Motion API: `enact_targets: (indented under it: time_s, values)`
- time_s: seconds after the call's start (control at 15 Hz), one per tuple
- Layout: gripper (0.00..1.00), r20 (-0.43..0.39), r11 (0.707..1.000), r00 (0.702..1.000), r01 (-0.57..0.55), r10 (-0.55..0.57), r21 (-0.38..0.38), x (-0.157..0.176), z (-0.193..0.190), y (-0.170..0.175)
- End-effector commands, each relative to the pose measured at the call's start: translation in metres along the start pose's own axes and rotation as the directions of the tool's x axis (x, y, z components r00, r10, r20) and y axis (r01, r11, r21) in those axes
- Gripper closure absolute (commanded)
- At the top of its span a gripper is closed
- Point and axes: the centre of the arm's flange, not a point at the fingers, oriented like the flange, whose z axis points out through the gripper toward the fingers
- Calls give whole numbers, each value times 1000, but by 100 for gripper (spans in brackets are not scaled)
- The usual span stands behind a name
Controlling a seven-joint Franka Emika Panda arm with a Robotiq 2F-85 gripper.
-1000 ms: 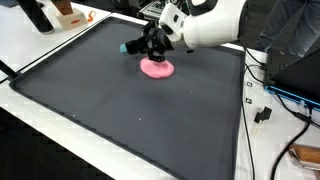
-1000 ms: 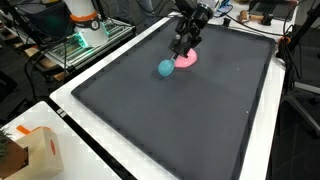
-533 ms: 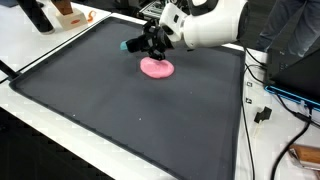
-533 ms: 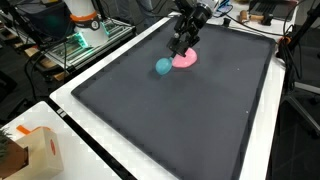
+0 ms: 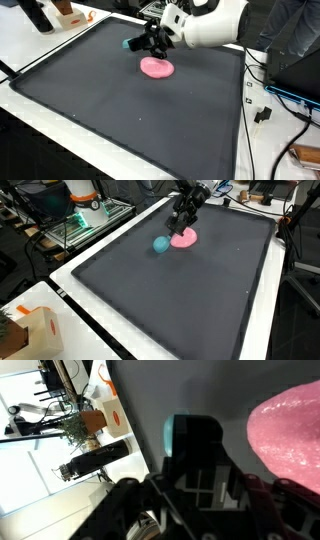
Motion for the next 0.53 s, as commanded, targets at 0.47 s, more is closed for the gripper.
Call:
enact_targets:
  time_s: [0.47]
  values:
    - [74, -12, 982, 989, 145, -145, 124, 0, -17, 39]
